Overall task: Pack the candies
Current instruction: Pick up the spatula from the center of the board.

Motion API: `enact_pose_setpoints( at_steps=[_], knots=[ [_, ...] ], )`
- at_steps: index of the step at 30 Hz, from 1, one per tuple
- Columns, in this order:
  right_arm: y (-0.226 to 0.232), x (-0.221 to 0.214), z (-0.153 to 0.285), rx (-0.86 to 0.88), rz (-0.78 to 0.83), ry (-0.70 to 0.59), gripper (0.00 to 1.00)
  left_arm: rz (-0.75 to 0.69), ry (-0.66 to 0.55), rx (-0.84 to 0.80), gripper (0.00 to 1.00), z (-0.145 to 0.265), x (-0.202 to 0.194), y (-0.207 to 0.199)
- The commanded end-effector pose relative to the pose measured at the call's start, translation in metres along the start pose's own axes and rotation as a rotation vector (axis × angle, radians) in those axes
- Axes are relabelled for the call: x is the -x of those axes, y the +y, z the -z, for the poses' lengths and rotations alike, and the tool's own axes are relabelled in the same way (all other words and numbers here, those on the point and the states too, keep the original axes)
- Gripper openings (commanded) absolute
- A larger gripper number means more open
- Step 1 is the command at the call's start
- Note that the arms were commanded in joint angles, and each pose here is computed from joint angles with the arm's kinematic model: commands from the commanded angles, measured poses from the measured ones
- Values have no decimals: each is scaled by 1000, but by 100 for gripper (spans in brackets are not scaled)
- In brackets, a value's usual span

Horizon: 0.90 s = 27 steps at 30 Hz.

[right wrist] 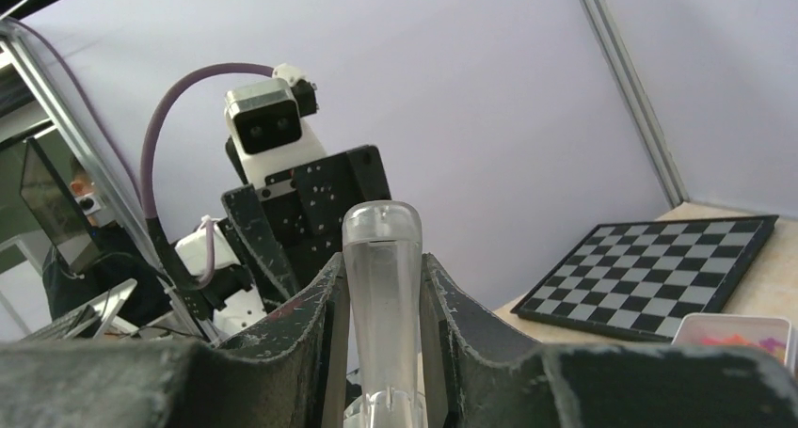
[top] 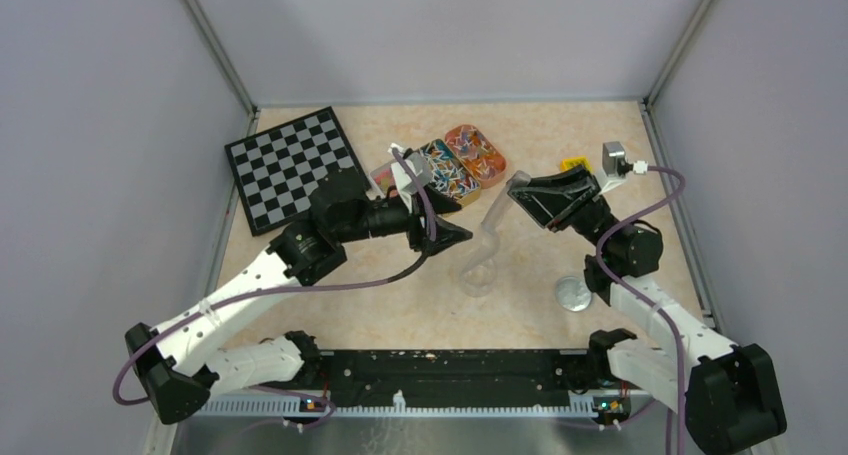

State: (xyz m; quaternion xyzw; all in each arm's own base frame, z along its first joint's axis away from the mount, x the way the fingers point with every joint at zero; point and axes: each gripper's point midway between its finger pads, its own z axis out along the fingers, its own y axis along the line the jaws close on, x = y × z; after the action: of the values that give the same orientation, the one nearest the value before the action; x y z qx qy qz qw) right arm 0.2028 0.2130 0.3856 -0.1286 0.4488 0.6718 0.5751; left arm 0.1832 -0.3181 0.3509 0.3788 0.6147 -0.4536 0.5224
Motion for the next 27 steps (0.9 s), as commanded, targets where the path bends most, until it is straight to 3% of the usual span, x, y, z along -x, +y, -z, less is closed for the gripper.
enact_pose_setpoints(
  at_steps=[1, 4, 22, 25, 27],
  knots=[
    [25, 21, -9, 82, 100, -66, 20, 56, 53, -278, 62, -2, 0, -44],
    [25, 26, -10, 83, 107, -88, 19, 100, 108, -327, 55, -8, -11, -47],
    [17, 39, -13, 71, 72, -175, 20, 20, 71, -338, 54, -15, -38, -38],
    [15, 37, -13, 72, 59, -173, 20, 13, 75, -352, 50, -15, -39, -39],
    [13, 35, -13, 71, 55, -170, 19, 6, 78, -354, 42, -17, -39, -39]
  ],
)
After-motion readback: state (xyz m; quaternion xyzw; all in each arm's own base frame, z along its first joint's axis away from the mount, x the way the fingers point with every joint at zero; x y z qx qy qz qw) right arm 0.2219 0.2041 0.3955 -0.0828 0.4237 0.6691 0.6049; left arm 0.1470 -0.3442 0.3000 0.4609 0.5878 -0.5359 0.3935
